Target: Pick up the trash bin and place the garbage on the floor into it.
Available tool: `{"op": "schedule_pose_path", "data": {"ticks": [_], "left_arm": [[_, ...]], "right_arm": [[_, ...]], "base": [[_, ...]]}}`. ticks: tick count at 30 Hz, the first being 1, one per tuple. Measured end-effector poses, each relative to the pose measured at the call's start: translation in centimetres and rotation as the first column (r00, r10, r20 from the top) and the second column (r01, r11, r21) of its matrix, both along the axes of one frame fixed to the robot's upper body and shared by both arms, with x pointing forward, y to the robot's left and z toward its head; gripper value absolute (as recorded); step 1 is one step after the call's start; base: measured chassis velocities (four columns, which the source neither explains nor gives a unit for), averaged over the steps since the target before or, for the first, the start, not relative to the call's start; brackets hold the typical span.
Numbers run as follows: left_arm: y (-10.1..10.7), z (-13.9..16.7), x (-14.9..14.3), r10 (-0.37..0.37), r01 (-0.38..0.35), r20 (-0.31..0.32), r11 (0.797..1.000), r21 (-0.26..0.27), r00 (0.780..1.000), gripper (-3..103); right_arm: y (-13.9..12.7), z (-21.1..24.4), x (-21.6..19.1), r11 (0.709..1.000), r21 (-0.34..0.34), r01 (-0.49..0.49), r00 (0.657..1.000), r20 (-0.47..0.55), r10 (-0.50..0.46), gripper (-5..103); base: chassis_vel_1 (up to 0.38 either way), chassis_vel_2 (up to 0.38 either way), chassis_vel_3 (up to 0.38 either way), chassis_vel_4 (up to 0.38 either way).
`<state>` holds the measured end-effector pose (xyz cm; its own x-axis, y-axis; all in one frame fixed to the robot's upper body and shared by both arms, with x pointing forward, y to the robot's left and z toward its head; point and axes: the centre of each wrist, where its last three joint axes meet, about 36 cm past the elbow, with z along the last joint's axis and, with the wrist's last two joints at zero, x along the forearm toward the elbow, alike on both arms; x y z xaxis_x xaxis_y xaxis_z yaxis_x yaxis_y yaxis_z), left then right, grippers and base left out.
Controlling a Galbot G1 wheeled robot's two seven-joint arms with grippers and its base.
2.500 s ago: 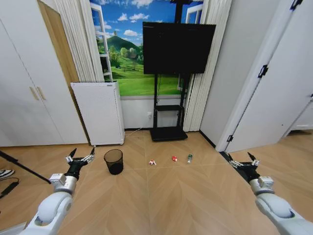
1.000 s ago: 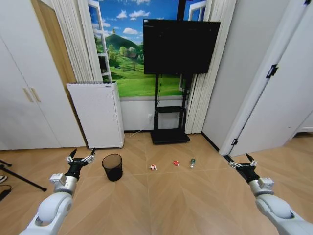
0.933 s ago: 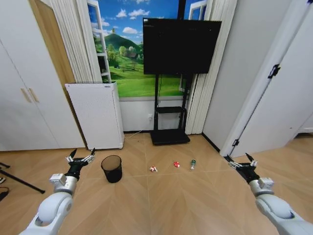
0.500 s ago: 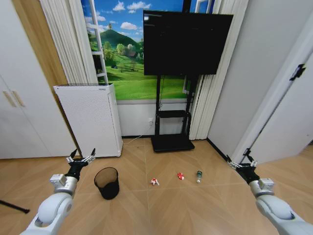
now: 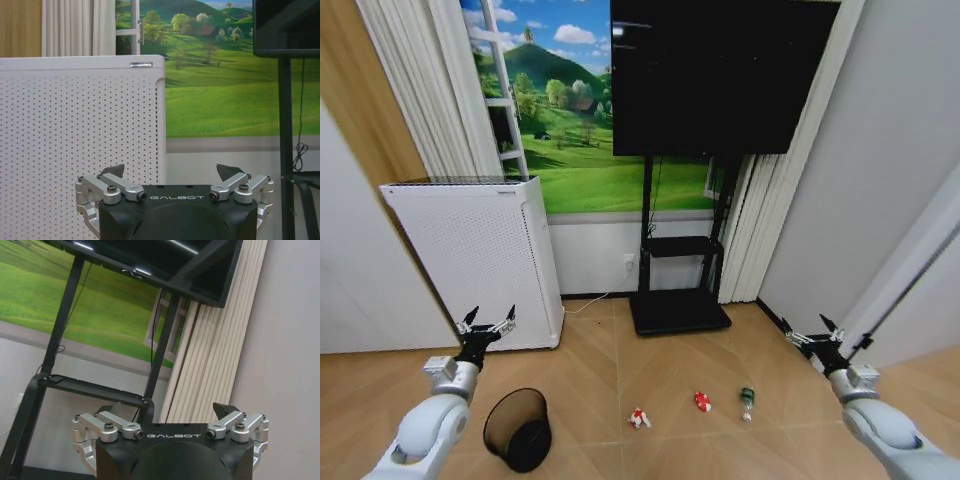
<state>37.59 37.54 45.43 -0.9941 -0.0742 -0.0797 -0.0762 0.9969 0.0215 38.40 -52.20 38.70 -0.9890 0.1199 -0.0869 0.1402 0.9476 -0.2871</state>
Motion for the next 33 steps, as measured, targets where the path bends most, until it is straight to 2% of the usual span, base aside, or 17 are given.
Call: {"op": "schedule_pose_path", "data": {"ticks": [6,11,17,21,33], "left_arm": [[-0.1,0.0,0.2,0.019,-0.018,-0.016,1.0,0.016,1.0,100],[-0.2,0.0,0.3,0.011,-0.011,-0.002,1.0,0.02,1.0,100],[-0.2,-0.3,0.4,-0.043,0.042,0.044,0.999,0.024,0.998,100],[-0.1,-0.8,0.3,-0.038,0.037,0.031,0.998,0.047,0.999,100],[0.4,-1.4,0.2,-0.04,0.038,0.033,0.998,0.056,0.999,100]], "right_arm": [[-0.1,-0.1,0.1,1.0,-0.003,-0.024,1.0,0.006,0.024,100],[-0.1,-0.4,0.2,0.999,-0.003,-0.033,0.999,0.007,0.033,100],[0.1,-1.0,0.0,0.999,0.006,-0.038,0.999,0.007,0.038,100],[0.3,-1.3,-0.1,0.999,0.013,-0.041,0.999,0.009,0.04,100],[0.1,-1.3,-0.3,0.999,0.017,-0.048,0.999,0.014,0.047,100]], "base": [[-0.316,0.335,0.312,-0.321],[-0.144,0.145,0.047,-0.087],[0.044,-0.035,-0.02,0.054],[0.047,-0.076,-0.088,0.033],[0.0,0.0,0.0,0.0]]}}
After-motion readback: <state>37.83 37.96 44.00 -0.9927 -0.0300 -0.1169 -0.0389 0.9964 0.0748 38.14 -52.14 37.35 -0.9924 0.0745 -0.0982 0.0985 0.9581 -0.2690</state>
